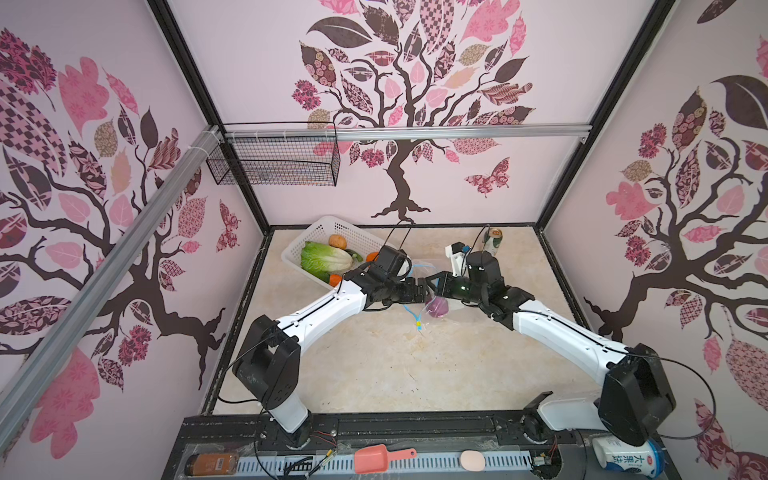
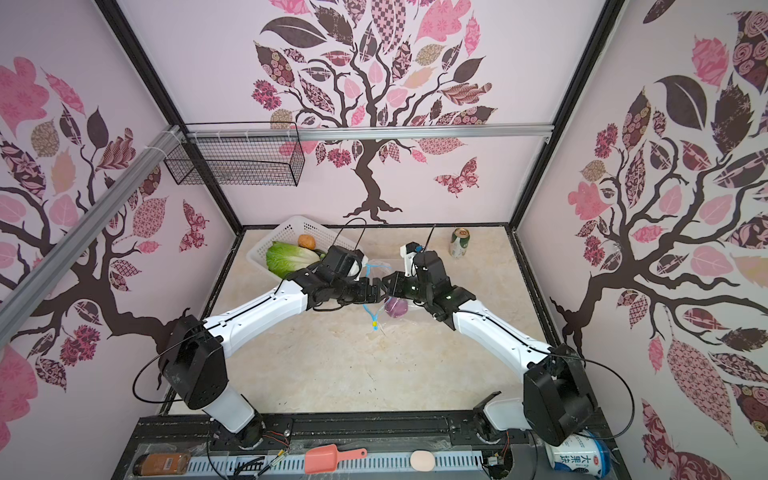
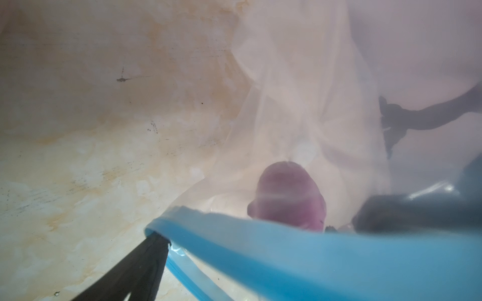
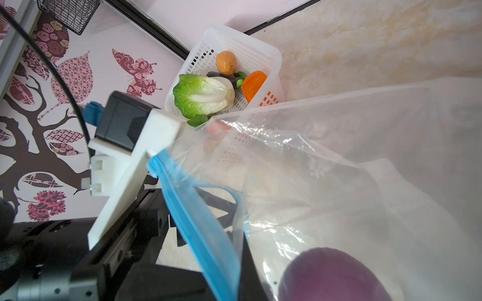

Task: Place the food in the zip-top bag and seal the zipper
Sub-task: 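Lower the onion into the bag mouth and open the left gripper, then withdraw the left gripper from the bag and reach toward the basket, then lower the left gripper onto the orange pumpkin and close on it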

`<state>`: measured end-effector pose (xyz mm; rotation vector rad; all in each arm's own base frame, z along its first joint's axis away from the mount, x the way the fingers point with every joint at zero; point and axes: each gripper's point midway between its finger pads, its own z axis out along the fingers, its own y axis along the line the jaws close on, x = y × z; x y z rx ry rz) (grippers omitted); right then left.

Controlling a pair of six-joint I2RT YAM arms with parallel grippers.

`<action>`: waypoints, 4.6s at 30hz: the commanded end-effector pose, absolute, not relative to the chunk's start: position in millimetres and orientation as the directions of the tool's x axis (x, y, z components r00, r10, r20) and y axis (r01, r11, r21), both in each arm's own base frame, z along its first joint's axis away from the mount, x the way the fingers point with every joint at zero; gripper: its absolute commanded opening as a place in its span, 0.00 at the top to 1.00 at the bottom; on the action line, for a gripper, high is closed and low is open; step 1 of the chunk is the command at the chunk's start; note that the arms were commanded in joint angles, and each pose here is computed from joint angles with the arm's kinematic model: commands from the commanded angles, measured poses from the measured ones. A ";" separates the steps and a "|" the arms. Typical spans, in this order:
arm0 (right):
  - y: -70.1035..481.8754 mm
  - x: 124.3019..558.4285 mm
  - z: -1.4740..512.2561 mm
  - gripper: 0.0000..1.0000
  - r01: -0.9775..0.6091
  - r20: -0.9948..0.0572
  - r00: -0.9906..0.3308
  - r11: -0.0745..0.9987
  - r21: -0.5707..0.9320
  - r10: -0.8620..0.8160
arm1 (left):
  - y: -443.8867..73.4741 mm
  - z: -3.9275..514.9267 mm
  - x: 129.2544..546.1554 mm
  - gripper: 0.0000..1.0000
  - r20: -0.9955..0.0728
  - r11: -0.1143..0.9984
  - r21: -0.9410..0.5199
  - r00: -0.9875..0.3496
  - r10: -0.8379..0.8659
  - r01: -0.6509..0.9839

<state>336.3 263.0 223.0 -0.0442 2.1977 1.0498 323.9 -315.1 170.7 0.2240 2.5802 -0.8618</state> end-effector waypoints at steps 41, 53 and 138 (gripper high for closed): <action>151.3 363.2 273.2 1.00 -0.128 -0.844 -0.532 0.979 0.161 0.069 | -327.2 246.4 346.0 1.00 -0.544 0.688 -0.591 -0.838 0.046 0.421; 106.9 329.7 360.8 1.00 -0.059 -0.929 -0.362 0.993 0.103 0.075 | -379.0 295.7 350.7 1.00 -0.590 0.601 -0.613 -0.803 0.084 0.513; 198.2 341.5 254.7 1.00 -0.319 -0.796 -0.586 0.861 0.397 0.150 | -181.9 51.0 534.7 0.19 -0.435 0.969 -0.244 -0.896 -0.085 0.027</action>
